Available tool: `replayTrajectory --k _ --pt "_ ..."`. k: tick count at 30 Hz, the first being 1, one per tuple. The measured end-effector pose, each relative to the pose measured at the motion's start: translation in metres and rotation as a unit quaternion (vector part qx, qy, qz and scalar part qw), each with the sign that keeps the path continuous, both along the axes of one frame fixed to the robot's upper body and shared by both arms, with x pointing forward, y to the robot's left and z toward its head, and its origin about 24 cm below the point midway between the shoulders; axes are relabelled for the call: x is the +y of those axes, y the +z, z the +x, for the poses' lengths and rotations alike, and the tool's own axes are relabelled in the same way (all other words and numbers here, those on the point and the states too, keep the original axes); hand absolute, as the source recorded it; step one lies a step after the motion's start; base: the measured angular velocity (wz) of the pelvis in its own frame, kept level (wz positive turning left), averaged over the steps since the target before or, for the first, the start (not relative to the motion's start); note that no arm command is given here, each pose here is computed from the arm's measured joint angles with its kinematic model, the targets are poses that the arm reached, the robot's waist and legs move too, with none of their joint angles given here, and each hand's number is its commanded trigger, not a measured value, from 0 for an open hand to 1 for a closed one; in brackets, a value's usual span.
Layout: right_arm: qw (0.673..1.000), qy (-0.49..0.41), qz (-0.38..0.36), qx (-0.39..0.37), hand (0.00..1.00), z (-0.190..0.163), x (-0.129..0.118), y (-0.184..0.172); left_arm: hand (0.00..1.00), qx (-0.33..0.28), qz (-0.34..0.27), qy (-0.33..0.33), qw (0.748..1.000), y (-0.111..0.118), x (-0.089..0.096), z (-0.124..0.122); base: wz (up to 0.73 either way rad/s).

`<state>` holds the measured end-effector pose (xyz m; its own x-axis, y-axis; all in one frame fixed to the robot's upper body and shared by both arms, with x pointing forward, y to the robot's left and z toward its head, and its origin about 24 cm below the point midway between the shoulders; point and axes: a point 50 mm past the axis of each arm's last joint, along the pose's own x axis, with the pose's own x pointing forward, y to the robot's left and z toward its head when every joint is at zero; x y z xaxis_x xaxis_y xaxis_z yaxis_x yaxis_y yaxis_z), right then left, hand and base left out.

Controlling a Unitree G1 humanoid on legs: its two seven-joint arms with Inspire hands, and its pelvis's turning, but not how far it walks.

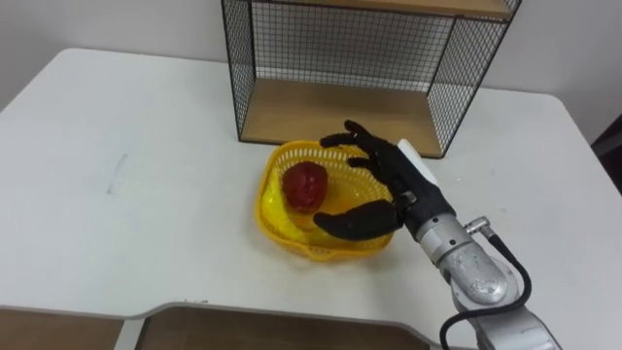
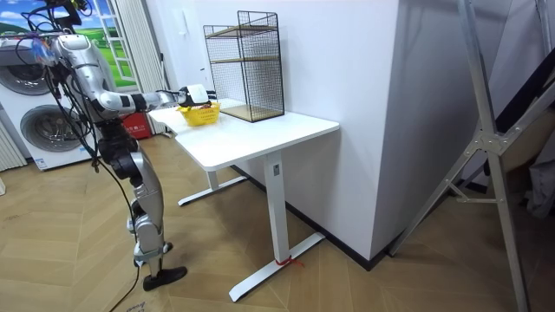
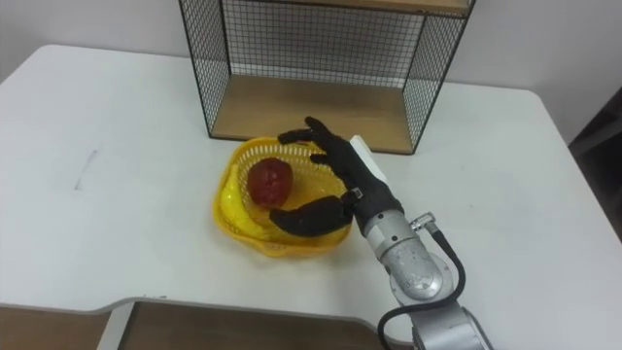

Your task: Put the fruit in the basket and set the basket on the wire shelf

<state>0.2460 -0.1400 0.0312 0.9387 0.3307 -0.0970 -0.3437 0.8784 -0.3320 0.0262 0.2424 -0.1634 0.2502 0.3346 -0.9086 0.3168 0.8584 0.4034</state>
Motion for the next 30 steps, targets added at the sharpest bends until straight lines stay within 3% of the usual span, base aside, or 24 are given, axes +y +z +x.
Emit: replayTrajectory --k 15,23,30 --pt "1.000 -0.019 0.001 0.007 0.00 0.000 -0.003 -0.003 0.00 -0.013 0.002 -0.005 1.000 0.002 0.000 0.009 0.00" --pt "0.998 -0.062 0.017 -0.009 0.00 0.003 -0.010 0.001 0.00 -0.009 0.012 0.005 1.000 0.001 0.000 0.000 0.00" --pt "0.979 -0.132 0.149 -0.048 0.00 0.005 -0.031 0.021 0.00 -0.066 0.022 0.104 0.992 0.005 0.007 0.000 0.00"
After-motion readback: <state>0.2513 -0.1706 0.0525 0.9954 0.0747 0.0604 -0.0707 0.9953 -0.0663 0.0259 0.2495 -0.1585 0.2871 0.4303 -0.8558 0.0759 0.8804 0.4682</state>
